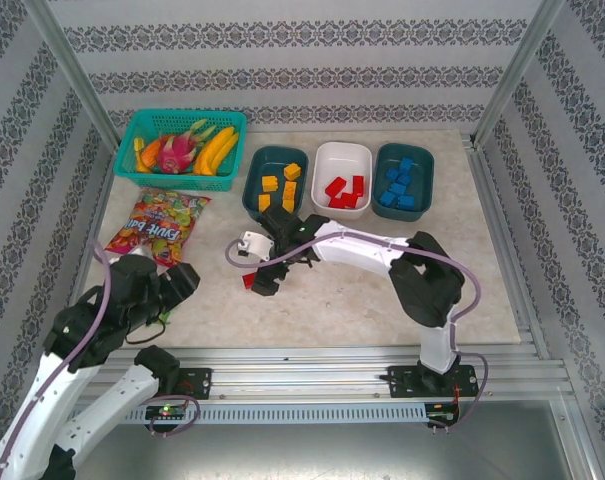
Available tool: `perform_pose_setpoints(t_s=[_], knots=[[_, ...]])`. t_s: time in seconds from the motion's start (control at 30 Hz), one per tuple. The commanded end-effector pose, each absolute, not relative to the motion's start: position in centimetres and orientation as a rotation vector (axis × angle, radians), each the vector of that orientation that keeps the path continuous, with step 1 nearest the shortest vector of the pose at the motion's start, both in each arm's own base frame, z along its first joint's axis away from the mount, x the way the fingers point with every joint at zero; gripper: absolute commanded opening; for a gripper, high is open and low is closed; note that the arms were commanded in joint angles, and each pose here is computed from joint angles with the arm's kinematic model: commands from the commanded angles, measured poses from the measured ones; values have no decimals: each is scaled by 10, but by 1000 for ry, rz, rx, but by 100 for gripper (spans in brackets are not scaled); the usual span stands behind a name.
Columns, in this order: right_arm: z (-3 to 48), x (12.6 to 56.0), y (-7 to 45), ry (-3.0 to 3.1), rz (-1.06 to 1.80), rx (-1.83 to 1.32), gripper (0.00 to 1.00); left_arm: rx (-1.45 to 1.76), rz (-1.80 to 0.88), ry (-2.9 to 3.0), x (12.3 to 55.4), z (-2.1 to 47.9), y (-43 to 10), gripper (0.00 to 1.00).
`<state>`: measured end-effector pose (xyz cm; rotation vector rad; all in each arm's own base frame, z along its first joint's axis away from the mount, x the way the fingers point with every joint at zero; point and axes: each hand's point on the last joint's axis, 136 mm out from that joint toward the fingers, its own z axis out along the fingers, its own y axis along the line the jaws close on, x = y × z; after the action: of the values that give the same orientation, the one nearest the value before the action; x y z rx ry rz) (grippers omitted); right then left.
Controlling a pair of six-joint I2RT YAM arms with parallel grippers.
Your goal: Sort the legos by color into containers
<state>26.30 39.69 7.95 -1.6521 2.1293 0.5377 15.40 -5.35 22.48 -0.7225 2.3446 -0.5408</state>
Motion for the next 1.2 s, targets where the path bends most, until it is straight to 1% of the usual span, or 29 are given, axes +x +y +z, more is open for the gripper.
perform_pose_setpoints(t_s=[0.0,0.13,0.27,0.4,0.47,0.6,0.8,0.87,0.97,1.07,1.17], knots=[[66,269,404,2037,400,-1790,95,-811,-477,2379,139,213,-41,75],[48,279,410,2046,310,-1807,95,-801,-496,2379,142,217,-44,75],[39,277,418,2071,346,-1815,93,-788,-509,2383,141,220,-46,75],[29,276,422,2114,354,-1811,89,-773,-498,2394,136,222,-44,75],[25,276,422,2144,358,-1802,85,-771,-501,2392,136,223,-44,75],[18,277,423,2200,357,-1782,71,-770,-511,2386,137,224,-45,75],[10,279,419,2247,346,-1765,55,-765,-514,2379,138,225,-45,75],[9,280,419,2261,343,-1755,47,-765,-516,2380,139,224,-46,75],[7,279,418,2276,338,-1748,42,-766,-521,2378,140,224,-47,74],[12,282,419,2269,321,-1736,34,-765,-525,2379,142,223,-48,74],[30,289,421,2245,320,-1692,32,-744,-538,2385,145,224,-52,74]])
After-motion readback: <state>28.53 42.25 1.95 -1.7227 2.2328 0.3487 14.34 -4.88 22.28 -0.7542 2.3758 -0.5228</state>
